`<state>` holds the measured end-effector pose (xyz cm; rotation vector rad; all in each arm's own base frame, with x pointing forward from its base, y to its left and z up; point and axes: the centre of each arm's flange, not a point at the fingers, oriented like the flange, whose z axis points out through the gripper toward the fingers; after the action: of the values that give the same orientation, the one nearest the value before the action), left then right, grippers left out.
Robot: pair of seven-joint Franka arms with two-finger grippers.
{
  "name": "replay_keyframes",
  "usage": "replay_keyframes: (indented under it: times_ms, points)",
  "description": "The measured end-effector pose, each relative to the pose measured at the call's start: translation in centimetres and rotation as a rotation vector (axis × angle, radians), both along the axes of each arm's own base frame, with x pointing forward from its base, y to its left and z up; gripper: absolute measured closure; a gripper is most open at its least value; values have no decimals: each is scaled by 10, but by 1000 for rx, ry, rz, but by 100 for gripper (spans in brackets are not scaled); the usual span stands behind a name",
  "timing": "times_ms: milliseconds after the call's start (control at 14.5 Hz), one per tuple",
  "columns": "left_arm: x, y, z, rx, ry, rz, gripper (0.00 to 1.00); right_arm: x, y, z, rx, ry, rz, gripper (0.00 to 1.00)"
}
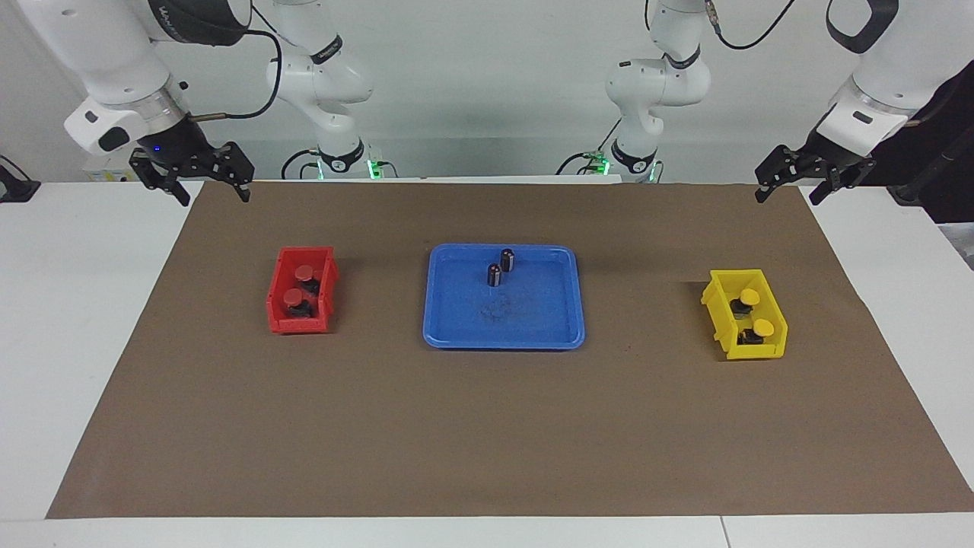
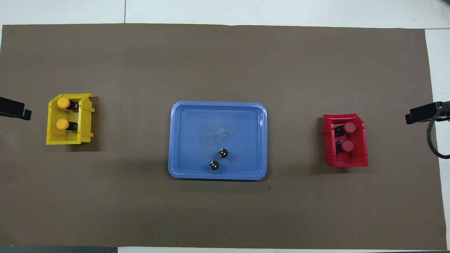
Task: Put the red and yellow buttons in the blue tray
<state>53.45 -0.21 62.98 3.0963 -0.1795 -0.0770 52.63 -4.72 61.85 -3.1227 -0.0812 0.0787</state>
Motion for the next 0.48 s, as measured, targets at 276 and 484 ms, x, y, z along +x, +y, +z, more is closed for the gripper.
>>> replay_keyframes:
  times_ms: [276,484]
  points:
    - [0,11,0,32,0,-8,0,0,-1,0,0,-1,-2,0]
    - [-1,24,0,32,0,-6,0,1,-3,1,-1,-14,-6,0]
